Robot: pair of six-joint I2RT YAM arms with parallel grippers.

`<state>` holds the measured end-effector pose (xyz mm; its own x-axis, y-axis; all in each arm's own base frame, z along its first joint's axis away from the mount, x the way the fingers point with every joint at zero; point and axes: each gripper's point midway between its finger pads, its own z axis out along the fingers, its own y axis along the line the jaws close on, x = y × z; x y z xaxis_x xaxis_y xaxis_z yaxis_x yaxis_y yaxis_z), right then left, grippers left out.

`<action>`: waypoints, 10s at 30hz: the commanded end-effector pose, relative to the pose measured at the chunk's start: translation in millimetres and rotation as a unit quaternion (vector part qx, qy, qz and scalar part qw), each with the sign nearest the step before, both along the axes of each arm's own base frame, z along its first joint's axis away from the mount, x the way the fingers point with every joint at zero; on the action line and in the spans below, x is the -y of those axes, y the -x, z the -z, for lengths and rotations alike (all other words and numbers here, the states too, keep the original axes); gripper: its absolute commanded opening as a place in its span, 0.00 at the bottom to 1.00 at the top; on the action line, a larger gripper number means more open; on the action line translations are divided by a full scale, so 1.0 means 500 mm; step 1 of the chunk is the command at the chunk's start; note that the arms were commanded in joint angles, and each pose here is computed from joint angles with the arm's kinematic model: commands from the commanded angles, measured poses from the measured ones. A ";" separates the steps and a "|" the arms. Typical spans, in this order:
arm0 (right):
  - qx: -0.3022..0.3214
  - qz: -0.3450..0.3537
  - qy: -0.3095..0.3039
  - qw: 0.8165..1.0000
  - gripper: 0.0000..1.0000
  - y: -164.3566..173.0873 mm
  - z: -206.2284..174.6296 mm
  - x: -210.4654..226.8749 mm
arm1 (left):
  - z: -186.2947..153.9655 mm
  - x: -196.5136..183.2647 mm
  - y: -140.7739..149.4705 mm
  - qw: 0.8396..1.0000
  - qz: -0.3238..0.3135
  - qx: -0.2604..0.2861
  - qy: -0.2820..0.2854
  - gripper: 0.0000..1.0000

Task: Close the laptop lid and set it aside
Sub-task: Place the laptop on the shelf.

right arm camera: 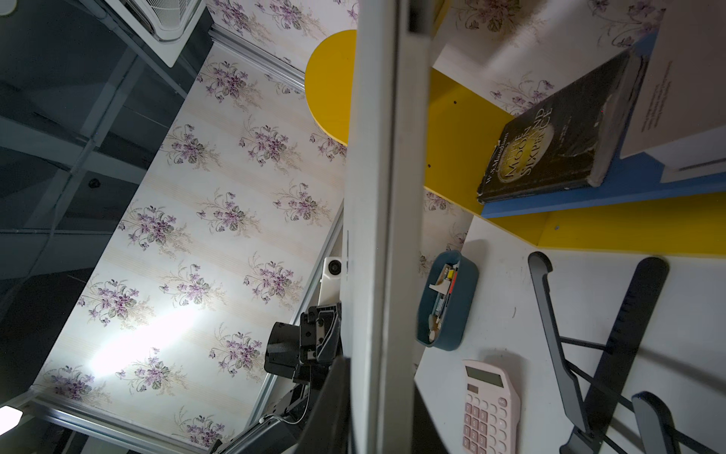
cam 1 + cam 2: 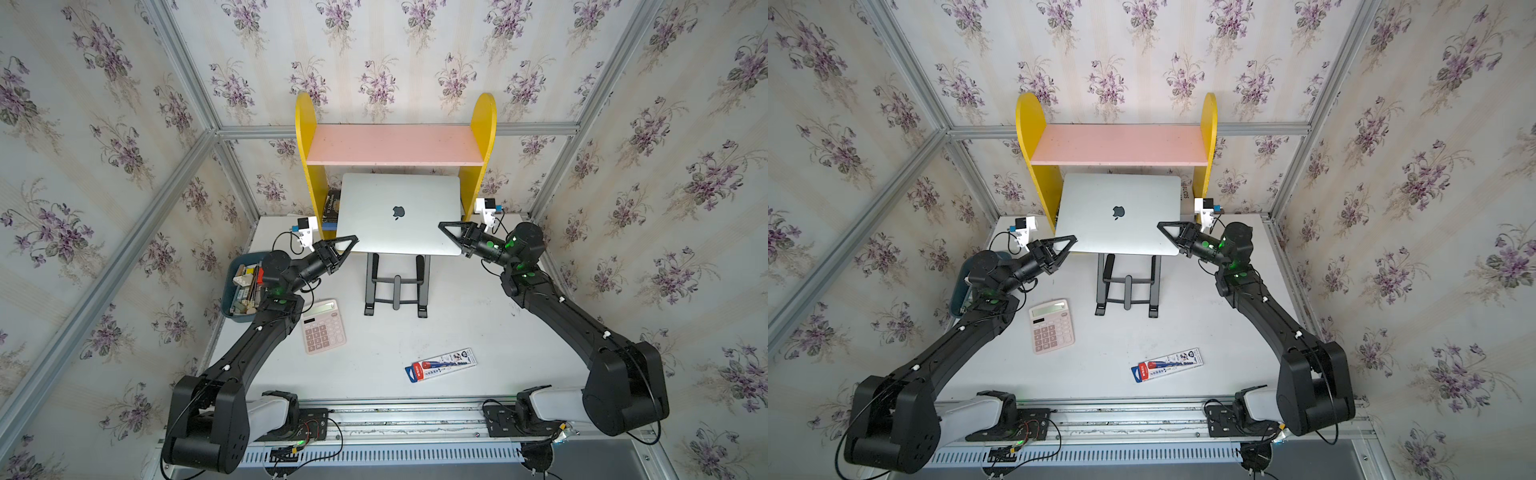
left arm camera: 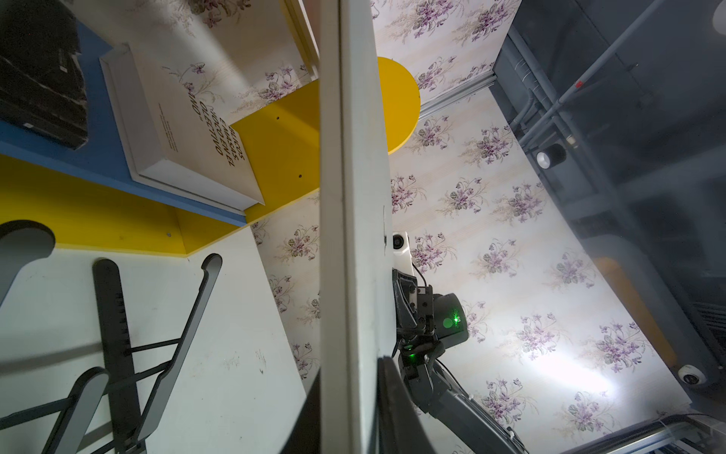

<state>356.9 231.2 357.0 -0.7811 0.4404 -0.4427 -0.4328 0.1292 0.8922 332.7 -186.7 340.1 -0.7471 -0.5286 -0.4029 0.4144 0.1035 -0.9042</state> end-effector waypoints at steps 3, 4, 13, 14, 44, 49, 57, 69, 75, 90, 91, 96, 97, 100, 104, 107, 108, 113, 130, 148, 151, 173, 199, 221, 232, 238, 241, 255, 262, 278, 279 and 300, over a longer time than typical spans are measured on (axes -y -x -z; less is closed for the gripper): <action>0.068 0.010 0.003 0.998 0.10 -0.018 -0.054 -0.006 | -0.047 0.016 0.012 0.998 0.030 0.061 -0.014 0.00; 0.068 0.011 0.004 0.998 0.10 -0.023 -0.056 -0.007 | -0.052 0.017 0.009 0.998 0.031 0.061 -0.013 0.00; 0.069 0.024 0.020 0.997 0.14 -0.074 -0.084 -0.011 | -0.071 0.013 -0.036 0.998 0.024 0.050 -0.007 0.00; 0.069 0.025 0.019 0.997 0.14 -0.079 -0.088 -0.011 | -0.072 0.011 -0.042 0.999 0.022 0.048 -0.006 0.00; 0.057 0.045 0.034 0.997 0.29 -0.206 -0.125 0.012 | -0.129 -0.027 -0.226 0.997 -0.055 -0.013 0.047 0.00; 0.054 0.050 0.035 0.997 0.32 -0.217 -0.122 0.021 | -0.128 -0.036 -0.251 0.996 -0.071 -0.023 0.058 0.00; 0.051 0.059 0.039 0.996 0.43 -0.217 -0.115 0.039 | -0.125 -0.052 -0.282 0.992 -0.102 -0.037 0.070 0.00; 0.058 0.073 0.050 0.994 0.47 -0.177 -0.101 0.057 | -0.137 -0.073 -0.303 0.985 -0.140 -0.050 0.090 0.00; 0.058 0.080 0.061 0.993 0.44 -0.144 -0.076 0.066 | -0.139 -0.083 -0.309 0.981 -0.160 -0.059 0.095 0.00; 0.075 0.043 0.091 0.992 0.26 -0.072 -0.058 0.017 | -0.144 -0.085 -0.321 0.973 -0.195 -0.070 0.099 0.00; 0.075 0.041 0.094 0.992 0.25 -0.071 -0.056 0.012 | -0.146 -0.085 -0.322 0.973 -0.197 -0.070 0.100 0.00; 0.080 0.025 0.103 0.991 0.21 -0.058 -0.052 -0.022 | -0.155 -0.074 -0.323 0.973 -0.201 -0.067 0.096 0.00; 0.081 0.022 0.104 0.991 0.20 -0.057 -0.053 -0.029 | -0.157 -0.071 -0.323 0.973 -0.201 -0.066 0.095 0.00; 0.081 0.018 0.109 0.991 0.19 -0.062 -0.053 -0.044 | -0.163 -0.063 -0.324 0.974 -0.197 -0.064 0.095 0.00; 0.079 0.023 0.117 0.990 0.19 -0.085 -0.053 -0.049 | -0.160 -0.060 -0.328 0.974 -0.196 -0.067 0.095 0.00; 0.080 0.027 0.126 0.988 0.19 -0.106 -0.061 -0.054 | -0.157 -0.058 -0.331 0.974 -0.195 -0.069 0.095 0.00; 0.077 0.027 0.130 0.988 0.19 -0.113 -0.058 -0.055 | -0.158 -0.058 -0.331 0.974 -0.194 -0.069 0.095 0.00; 0.079 0.038 0.142 0.986 0.19 -0.143 -0.071 -0.057 | -0.165 -0.053 -0.330 0.976 -0.186 -0.062 0.092 0.00; 0.081 0.057 0.149 0.984 0.19 -0.192 -0.106 -0.048 | -0.176 -0.038 -0.340 0.983 -0.154 -0.064 0.072 0.32; 0.082 0.067 0.142 0.984 0.21 -0.207 -0.121 -0.038 | -0.180 -0.036 -0.320 0.990 -0.126 -0.056 0.026 0.73; 0.083 0.068 0.143 0.984 0.21 -0.209 -0.125 -0.038 | -0.189 -0.032 -0.310 0.993 -0.108 -0.045 0.014 0.73; 0.083 0.061 0.143 0.984 0.22 -0.215 -0.131 -0.044 | -0.221 -0.004 -0.219 0.996 -0.038 0.022 -0.083 0.56; 0.076 0.059 0.153 0.984 0.23 -0.247 -0.130 -0.056 | -0.205 -0.013 -0.318 0.993 -0.044 -0.012 -0.107 0.48; 0.070 0.059 0.163 0.982 0.22 -0.280 -0.127 -0.067 | -0.206 -0.006 -0.210 0.991 -0.007 0.034 -0.130 0.25; 0.070 0.057 0.161 0.983 0.18 -0.283 -0.124 -0.078 | -0.197 0.021 -0.230 0.989 0.015 0.028 -0.145 0.01; 0.070 0.056 0.162 0.983 0.18 -0.286 -0.126 -0.081 | -0.194 0.028 -0.257 0.988 0.018 0.022 -0.150 0.00; 0.069 0.056 0.162 0.983 0.18 -0.289 -0.123 -0.083 | -0.189 0.030 -0.273 0.988 0.019 0.016 -0.152 0.00; 0.068 0.056 0.161 0.983 0.18 -0.306 -0.127 -0.088 | -0.187 0.031 -0.337 0.987 0.007 0.006 -0.163 0.00; 0.073 0.057 0.158 0.983 0.19 -0.322 -0.130 -0.092 | -0.185 0.029 -0.369 0.986 0.003 0.002 -0.164 0.00; 0.076 0.062 0.148 0.984 0.21 -0.349 -0.135 -0.087 | -0.159 0.027 -0.420 0.987 -0.004 -0.011 -0.160 0.00; 0.076 0.061 0.148 0.984 0.21 -0.351 -0.135 -0.088 | -0.158 0.027 -0.422 0.987 -0.004 -0.012 -0.160 0.00; 0.085 0.063 0.138 0.985 0.22 -0.364 -0.146 -0.083 | -0.142 0.004 -0.467 0.989 -0.017 -0.022 -0.146 0.00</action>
